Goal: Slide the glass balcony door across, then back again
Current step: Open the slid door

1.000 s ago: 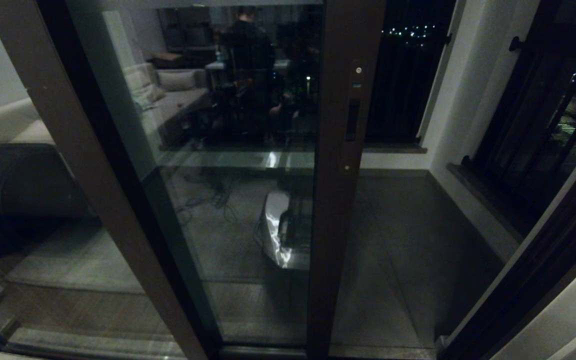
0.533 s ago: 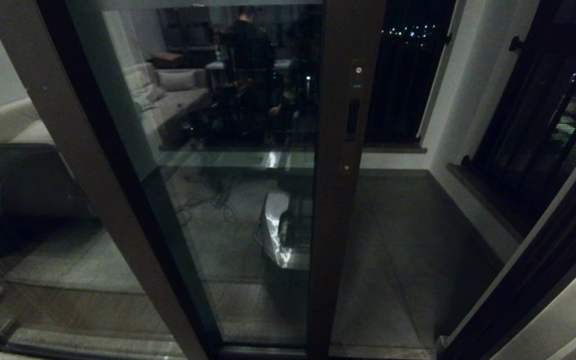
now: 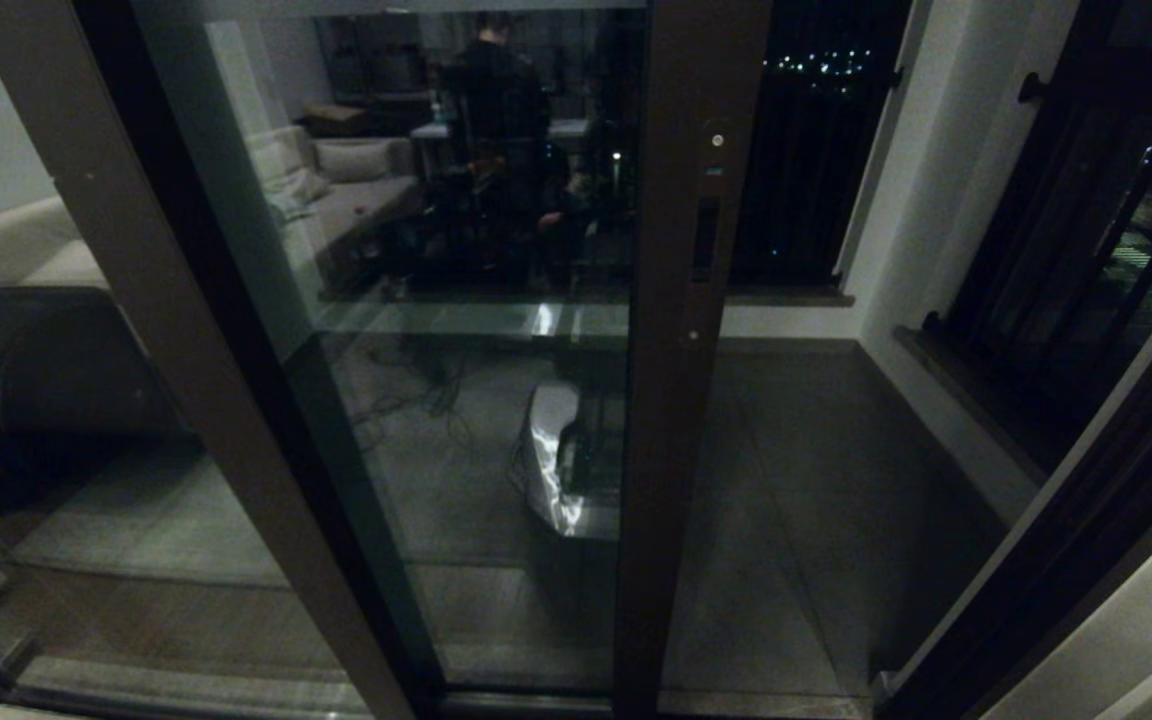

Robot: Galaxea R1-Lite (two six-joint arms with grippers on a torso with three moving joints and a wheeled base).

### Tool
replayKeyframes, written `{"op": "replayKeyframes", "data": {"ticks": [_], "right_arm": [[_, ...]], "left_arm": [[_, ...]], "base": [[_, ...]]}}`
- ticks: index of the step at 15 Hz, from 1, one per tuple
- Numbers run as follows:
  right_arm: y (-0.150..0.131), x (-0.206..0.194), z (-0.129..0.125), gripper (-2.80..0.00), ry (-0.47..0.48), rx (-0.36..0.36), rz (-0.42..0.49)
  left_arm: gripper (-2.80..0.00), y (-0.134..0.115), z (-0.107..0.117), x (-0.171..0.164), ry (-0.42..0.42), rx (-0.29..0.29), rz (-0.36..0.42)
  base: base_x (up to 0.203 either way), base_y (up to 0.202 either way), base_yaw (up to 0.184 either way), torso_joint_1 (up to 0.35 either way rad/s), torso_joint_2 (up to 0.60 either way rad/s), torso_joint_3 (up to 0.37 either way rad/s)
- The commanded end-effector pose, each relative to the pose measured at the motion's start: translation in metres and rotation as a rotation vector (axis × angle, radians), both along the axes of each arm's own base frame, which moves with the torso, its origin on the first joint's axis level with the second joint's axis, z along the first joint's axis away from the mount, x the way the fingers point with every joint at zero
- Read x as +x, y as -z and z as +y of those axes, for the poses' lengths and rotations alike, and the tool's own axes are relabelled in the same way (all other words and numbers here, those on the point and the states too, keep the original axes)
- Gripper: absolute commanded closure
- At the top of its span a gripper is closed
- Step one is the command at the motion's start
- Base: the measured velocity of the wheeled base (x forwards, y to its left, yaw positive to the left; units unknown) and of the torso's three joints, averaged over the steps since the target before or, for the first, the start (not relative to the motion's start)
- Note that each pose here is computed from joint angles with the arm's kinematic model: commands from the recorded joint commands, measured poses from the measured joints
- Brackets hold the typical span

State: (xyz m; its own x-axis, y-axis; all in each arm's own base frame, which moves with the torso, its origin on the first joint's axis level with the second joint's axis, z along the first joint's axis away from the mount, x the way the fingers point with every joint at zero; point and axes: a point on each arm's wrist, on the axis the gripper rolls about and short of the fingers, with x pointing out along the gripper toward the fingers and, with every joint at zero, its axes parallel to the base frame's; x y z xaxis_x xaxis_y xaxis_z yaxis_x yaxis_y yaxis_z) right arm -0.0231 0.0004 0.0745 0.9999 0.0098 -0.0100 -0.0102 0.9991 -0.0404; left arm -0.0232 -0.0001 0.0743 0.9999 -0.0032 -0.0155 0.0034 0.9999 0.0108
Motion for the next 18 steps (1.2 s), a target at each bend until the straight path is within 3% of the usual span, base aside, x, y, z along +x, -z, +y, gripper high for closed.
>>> {"op": "replayKeyframes", "data": {"ticks": [1,13,18], "right_arm": [[0.0000,0.0001,0.0000,0.00,-0.001,-0.001,0.002],[0.0000,0.0001,0.0000,0.00,-0.001,-0.001,0.002],[0.0000,0.0001,0.0000,0.00,-0.001,-0.001,0.002]], "left_arm": [[0.00,0.0000,0.0000,0.0000,0.000,0.000,0.000],[0.00,0.0005,0.0000,0.0001,0.000,0.015,0.001],[0.00,-0.0071,-0.0013,-0.0019,0.061,0.132,-0.019]], "base": [[0.000,0.000,0.000,0.000,0.00,0.000],[0.000,0.000,0.000,0.000,0.00,0.000],[0.000,0.000,0.000,0.000,0.00,0.000]]}}
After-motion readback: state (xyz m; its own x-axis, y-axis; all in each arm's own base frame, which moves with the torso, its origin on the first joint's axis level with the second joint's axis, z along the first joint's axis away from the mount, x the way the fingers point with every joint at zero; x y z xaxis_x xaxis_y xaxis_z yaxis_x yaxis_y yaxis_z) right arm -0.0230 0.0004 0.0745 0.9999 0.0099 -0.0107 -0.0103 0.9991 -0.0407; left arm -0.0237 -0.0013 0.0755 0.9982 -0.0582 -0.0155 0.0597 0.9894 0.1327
